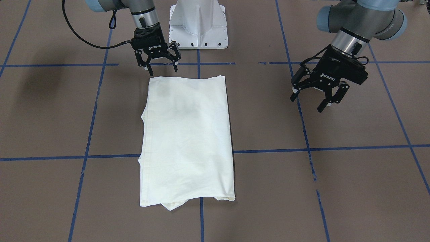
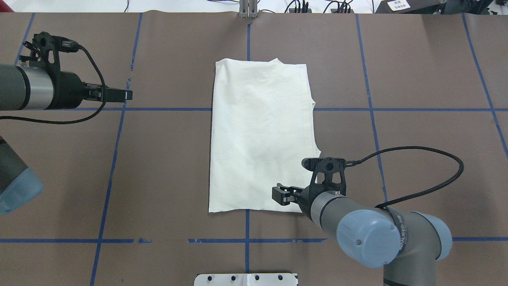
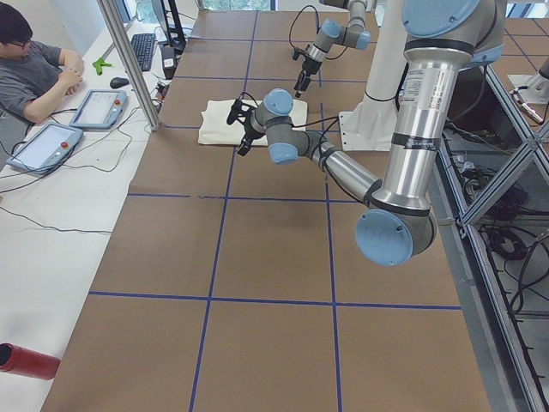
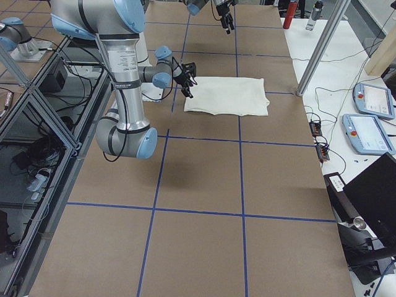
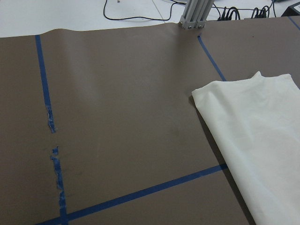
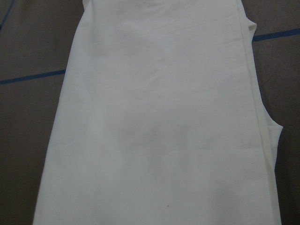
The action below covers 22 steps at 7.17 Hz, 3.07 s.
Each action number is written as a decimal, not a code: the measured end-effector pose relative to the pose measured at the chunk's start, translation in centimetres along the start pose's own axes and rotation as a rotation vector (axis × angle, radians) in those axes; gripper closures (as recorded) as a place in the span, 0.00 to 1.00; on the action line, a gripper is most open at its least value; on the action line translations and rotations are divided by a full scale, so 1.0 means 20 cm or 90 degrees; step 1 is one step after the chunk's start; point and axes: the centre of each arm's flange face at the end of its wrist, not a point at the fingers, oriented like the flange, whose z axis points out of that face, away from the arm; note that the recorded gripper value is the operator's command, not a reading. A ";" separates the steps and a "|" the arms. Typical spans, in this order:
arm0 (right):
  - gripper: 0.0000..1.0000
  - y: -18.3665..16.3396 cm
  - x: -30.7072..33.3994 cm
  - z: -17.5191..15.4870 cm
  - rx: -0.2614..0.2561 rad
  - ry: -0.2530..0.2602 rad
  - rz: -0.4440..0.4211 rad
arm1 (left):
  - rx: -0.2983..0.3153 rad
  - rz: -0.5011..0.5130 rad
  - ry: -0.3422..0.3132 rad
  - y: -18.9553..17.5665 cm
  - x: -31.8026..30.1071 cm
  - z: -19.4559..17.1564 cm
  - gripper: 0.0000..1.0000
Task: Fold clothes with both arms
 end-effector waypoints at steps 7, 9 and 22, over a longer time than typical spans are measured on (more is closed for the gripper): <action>0.00 -0.18 0.45 -0.04 0.047 -0.066 0.201 | -0.071 -0.305 0.058 1.03 0.76 0.42 0.32; 0.00 -0.18 0.46 -0.03 0.048 -0.064 0.204 | -0.081 -0.339 0.037 1.19 0.83 0.57 0.36; 0.00 -0.17 0.47 -0.03 0.050 -0.063 0.220 | -0.090 -0.353 0.011 1.24 0.86 0.67 0.44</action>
